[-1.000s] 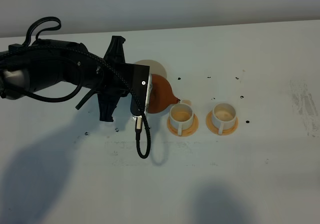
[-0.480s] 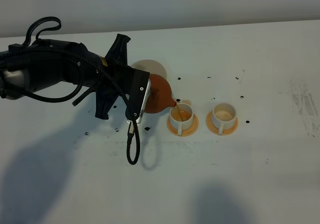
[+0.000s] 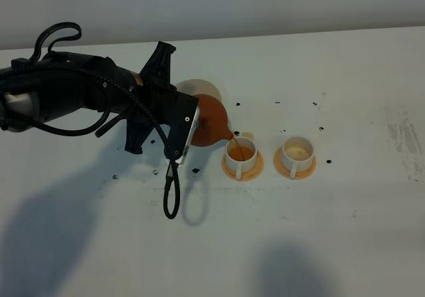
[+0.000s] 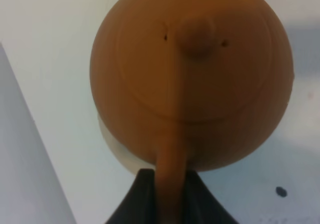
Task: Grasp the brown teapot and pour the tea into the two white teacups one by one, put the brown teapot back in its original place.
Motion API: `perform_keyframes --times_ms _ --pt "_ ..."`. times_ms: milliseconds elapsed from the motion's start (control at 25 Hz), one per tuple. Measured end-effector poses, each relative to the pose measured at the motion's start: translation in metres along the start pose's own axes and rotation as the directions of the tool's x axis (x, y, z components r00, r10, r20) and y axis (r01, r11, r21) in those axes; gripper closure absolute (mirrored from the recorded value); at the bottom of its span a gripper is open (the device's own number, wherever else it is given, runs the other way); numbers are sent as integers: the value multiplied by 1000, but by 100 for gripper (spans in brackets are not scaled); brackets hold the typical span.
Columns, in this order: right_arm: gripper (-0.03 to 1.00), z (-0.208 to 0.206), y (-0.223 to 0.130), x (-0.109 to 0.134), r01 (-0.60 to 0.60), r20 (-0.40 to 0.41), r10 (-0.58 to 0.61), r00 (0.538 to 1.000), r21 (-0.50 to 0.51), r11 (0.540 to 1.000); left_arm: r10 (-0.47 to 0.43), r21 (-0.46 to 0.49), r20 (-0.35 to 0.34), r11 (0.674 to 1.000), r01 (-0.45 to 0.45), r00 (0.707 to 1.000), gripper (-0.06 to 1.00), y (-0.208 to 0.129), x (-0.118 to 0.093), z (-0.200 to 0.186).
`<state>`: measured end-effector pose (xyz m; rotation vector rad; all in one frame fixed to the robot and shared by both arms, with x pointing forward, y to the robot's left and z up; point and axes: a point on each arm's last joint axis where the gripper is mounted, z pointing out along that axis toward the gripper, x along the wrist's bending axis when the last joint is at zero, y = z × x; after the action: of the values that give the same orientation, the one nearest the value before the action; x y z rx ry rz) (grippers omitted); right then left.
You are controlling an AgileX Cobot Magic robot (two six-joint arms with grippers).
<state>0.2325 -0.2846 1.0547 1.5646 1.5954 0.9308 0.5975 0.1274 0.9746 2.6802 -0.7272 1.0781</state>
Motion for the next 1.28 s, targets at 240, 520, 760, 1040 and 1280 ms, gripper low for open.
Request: perform_keyframes --times_ms 240,520,760,1040,1280 --pt "54 0 0 0 0 0 0 1000 0 1000 6 3 -15 1000 -6 1000 86 0 1 0" --pt "54 0 0 0 0 0 0 1000 0 1000 29 7 -28 1000 -29 999 86 -1 3 0" --pt "54 0 0 0 0 0 0 1000 0 1000 52 10 -37 999 -52 998 86 -1 3 0" --pt "54 0 0 0 0 0 0 1000 0 1000 60 12 -45 998 -60 997 86 -1 4 0" --pt "54 0 0 0 0 0 0 1000 0 1000 71 11 -48 997 -70 996 86 0 5 0"
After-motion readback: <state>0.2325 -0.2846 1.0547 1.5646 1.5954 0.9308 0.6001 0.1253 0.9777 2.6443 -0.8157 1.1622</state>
